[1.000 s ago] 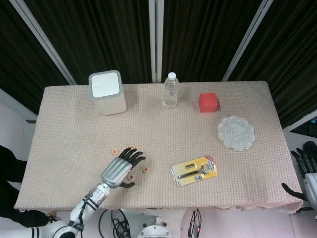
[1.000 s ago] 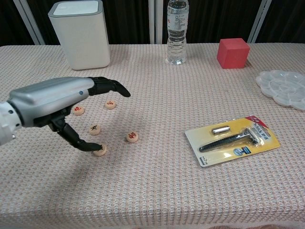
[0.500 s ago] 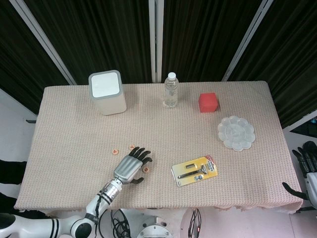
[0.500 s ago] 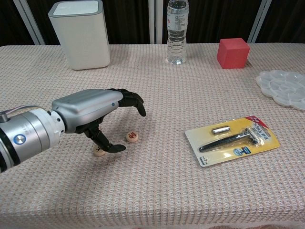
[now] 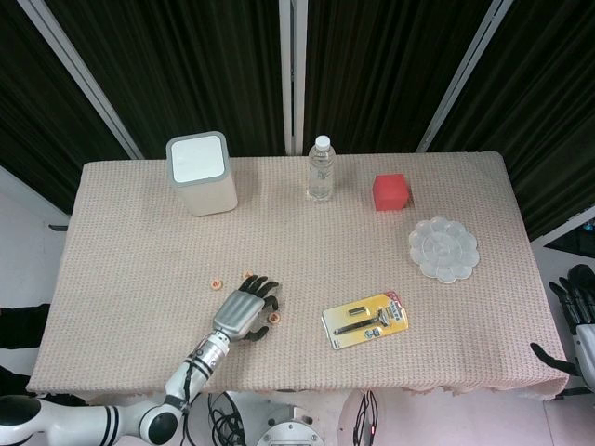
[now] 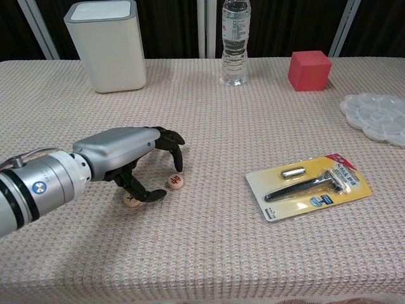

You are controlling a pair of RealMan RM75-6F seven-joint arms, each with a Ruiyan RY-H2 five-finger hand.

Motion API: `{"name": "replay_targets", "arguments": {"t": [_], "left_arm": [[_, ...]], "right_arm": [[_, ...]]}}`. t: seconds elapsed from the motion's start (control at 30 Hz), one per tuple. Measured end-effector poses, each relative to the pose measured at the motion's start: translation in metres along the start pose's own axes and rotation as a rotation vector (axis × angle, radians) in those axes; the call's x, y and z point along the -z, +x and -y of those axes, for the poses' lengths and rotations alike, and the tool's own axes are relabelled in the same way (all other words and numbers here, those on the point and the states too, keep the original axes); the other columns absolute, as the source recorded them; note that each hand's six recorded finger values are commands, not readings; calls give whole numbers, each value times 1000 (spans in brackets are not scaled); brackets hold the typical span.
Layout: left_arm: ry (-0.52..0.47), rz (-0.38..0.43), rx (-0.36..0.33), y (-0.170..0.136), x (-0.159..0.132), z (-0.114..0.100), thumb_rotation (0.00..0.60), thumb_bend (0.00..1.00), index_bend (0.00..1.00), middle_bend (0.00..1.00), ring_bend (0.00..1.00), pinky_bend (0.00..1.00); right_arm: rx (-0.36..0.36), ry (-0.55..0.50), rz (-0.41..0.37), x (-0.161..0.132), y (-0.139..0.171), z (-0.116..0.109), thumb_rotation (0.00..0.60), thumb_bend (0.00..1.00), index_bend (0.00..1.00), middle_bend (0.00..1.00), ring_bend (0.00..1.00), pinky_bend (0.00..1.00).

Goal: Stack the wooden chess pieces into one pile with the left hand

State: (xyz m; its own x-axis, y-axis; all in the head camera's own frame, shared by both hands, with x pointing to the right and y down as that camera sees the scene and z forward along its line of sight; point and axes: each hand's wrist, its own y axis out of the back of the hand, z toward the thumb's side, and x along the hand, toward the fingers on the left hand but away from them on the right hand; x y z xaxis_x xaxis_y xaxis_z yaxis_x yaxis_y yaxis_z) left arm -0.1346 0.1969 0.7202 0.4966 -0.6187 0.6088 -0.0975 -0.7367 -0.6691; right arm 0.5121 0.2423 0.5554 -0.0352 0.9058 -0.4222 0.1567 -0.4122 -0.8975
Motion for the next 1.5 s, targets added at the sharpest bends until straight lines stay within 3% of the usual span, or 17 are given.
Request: {"name": "replay_targets", "arguments": {"t": [0.8, 1.17, 1.33, 1.5], "left_arm": [[-24, 28, -6, 5, 1, 7, 600, 315, 450, 103, 0, 0], [-40, 40, -20, 6, -1, 5, 600, 326, 512, 106, 0, 0], [-33, 33, -52, 7, 3, -8, 600, 325, 512, 106, 0, 0], [-4, -11, -105, 4, 24, -35, 600, 331, 512, 107, 0, 0]], "right_arm": [[-22, 17, 12, 3, -1, 5, 600, 140, 0, 0, 0, 0], [-24, 16, 14, 5, -1, 5, 600, 141, 0, 0, 0, 0], [-14, 14, 17, 6, -1, 1, 600, 141, 0, 0, 0, 0], [-12, 16, 15, 7, 0, -1, 600, 141, 0, 0, 0, 0]]}}
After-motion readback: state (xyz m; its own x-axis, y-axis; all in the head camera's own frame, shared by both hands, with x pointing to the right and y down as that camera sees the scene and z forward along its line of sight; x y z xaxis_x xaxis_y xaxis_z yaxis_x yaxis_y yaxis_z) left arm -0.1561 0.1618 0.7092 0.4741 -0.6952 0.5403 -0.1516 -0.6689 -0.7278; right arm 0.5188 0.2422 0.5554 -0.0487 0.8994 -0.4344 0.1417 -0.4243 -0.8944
